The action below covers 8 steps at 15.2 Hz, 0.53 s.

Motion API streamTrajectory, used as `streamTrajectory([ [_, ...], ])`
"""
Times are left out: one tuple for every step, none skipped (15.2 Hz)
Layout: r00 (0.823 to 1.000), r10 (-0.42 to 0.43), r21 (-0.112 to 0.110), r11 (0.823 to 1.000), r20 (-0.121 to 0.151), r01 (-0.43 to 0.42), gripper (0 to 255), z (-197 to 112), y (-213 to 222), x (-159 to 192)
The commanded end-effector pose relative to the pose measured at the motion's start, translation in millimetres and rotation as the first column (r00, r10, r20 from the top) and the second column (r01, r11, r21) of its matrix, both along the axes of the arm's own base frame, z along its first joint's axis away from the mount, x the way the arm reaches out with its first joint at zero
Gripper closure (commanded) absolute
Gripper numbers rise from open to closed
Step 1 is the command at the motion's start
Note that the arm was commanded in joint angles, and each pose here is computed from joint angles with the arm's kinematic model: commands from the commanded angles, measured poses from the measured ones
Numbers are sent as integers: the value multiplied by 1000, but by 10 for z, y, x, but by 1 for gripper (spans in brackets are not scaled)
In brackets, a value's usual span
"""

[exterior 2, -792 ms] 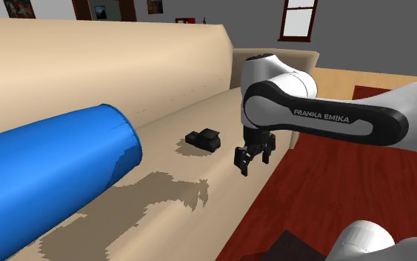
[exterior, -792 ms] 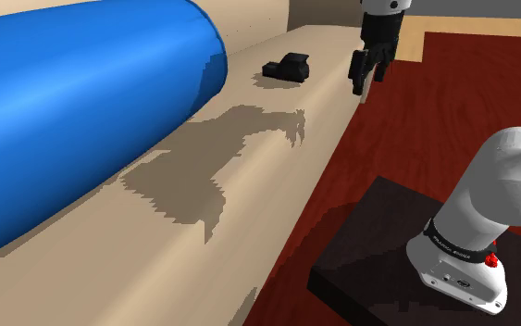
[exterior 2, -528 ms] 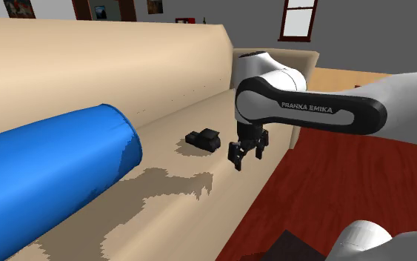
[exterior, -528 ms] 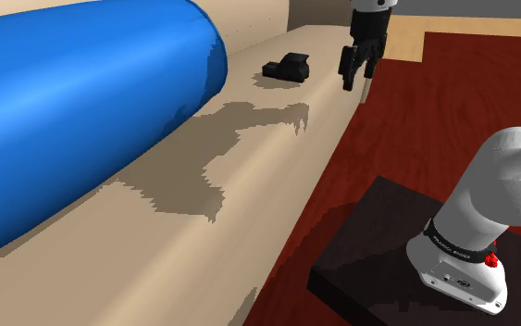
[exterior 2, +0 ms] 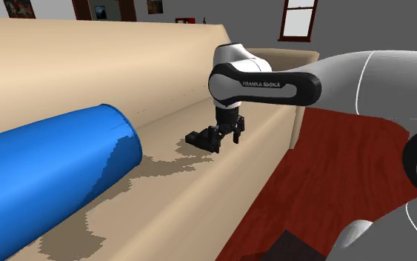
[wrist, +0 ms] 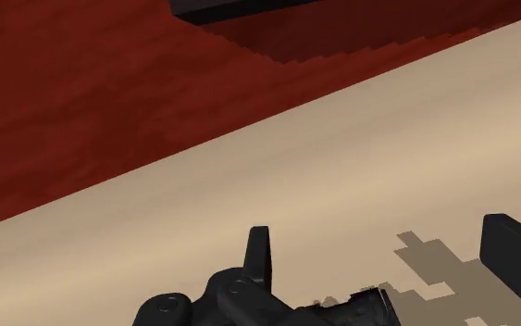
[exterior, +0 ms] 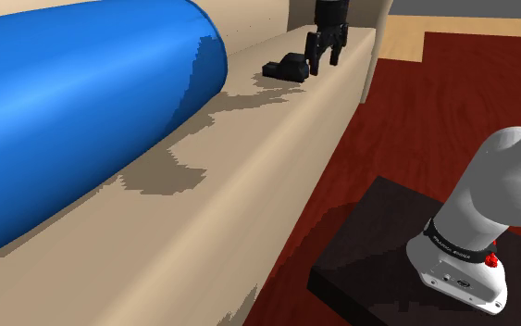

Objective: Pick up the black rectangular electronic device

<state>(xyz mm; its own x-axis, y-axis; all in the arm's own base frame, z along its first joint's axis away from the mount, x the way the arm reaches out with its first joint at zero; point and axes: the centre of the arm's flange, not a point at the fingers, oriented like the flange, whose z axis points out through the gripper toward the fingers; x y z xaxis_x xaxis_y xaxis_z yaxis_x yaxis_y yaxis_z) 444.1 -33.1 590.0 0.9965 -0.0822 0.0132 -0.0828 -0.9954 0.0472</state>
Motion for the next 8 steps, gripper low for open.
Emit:
streamTrajectory([
  [1000,15,7,1000,6,-15,0,26,-33,247],
  [1000,22,11,1000,9,-22,0,46,-41,372],
  [1000,29,15,999,12,-29,0,67,-48,497],
  [999,36,19,999,15,-36,0,87,-54,623],
  [999,43,22,999,18,-43,0,109,-59,748],
  [999,50,26,998,22,-50,0,130,-63,873],
  [998,57,30,998,25,-58,0,152,-67,999],
  [998,64,34,997,28,-65,0,174,-70,1124],
])
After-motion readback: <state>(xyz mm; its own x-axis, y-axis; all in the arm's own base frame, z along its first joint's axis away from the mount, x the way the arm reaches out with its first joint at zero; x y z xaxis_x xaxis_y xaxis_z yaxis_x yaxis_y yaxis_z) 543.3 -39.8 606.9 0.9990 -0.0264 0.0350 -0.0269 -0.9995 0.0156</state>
